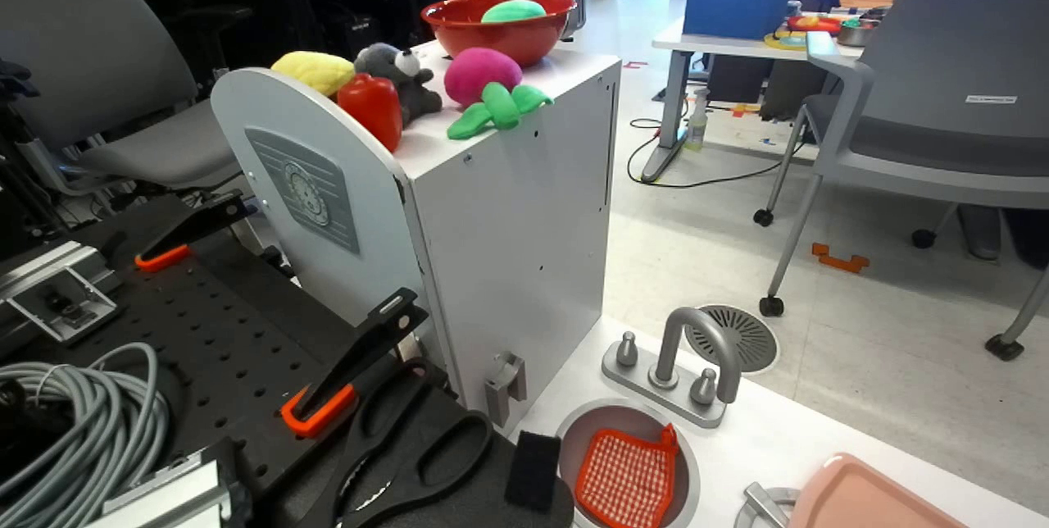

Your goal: Put the purple object inside the bowl

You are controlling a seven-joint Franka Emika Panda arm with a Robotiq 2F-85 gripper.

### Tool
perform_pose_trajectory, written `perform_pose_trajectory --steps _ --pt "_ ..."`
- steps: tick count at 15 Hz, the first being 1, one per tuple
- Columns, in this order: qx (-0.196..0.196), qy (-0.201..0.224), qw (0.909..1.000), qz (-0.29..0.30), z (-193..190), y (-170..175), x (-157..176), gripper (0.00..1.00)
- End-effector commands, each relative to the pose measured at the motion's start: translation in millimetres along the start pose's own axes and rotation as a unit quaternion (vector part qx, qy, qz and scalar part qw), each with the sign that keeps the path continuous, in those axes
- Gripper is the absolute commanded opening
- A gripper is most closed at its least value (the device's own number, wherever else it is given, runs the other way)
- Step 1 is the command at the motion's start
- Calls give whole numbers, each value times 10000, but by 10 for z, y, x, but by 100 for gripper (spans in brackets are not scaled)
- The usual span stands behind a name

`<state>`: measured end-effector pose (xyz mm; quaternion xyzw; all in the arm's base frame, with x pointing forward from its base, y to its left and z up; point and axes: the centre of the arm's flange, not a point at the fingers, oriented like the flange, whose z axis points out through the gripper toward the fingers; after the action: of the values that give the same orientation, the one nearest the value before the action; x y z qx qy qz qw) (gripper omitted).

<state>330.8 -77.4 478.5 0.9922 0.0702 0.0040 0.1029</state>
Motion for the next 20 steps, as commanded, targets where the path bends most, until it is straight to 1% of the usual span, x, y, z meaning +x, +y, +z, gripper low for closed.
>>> perform_pose_trajectory --steps 1,3,6,10,15,20 --pt "215 -154 9994 -229 -87 168 418 100" --pt "339 -169 9985 -390 -95 163 632 100" --pt "419 -253 9963 -702 -60 8 973 100" --pt "477 -445 9932 -969 121 -183 1268 100" --pt "471 -501 9898 -1251 253 -258 1382 100" --pt "393 -314 9896 -1345 196 -354 1322 100"
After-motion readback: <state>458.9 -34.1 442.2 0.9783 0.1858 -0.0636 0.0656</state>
